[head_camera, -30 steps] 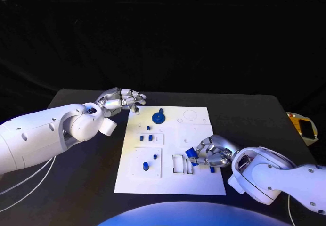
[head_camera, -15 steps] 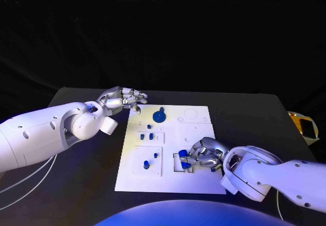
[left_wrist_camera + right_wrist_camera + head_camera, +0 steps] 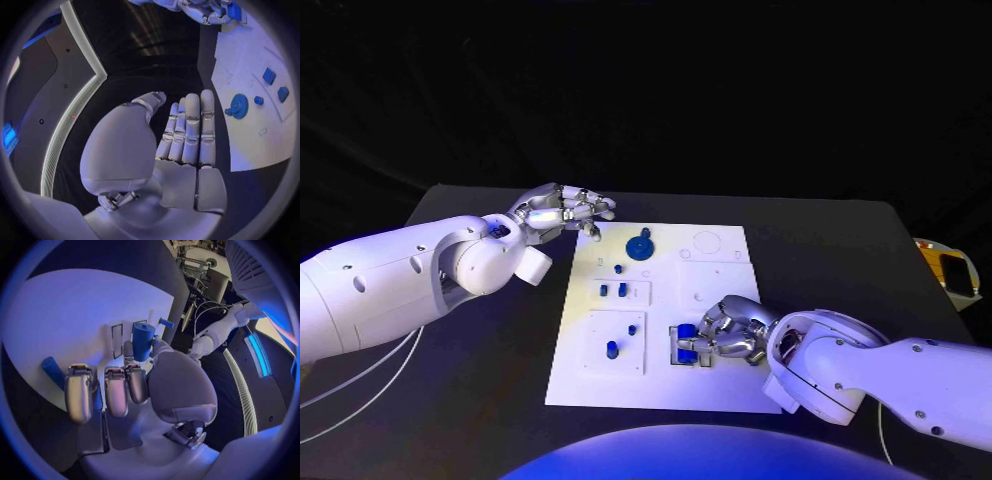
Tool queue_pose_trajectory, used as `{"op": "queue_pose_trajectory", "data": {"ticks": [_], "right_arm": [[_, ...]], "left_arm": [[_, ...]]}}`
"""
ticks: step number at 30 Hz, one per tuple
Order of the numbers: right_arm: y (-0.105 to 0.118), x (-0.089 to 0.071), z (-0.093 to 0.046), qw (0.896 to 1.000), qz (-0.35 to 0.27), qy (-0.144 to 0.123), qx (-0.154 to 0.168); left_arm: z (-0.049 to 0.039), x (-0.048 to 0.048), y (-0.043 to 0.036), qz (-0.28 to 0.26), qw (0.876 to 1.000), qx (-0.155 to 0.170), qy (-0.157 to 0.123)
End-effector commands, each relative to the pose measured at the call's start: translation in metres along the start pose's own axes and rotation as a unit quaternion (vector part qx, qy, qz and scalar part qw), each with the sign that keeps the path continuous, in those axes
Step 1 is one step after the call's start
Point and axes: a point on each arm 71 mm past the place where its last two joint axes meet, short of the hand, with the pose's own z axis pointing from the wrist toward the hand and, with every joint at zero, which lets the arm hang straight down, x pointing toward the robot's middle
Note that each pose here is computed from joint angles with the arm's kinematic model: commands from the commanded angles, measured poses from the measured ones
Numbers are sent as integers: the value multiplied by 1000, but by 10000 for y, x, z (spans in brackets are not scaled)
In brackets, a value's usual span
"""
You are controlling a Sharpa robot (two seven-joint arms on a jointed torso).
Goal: Assemble the parts on the task board
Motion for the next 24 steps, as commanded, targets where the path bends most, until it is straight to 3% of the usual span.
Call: {"op": "queue_pose_trajectory", "data": {"ticks": [1,13,24], "right_arm": [[-15,11,16,1000,-12,7,4],[22,55,55,999,-29,21,0],[-9,16,64,999,-39,6,4]], "left_arm": [[9,24,-9,-2,1000,5,8],[3,18,-8,-2,1000,4,7],[-4,11,-8,-1,1000,3,6]]}}
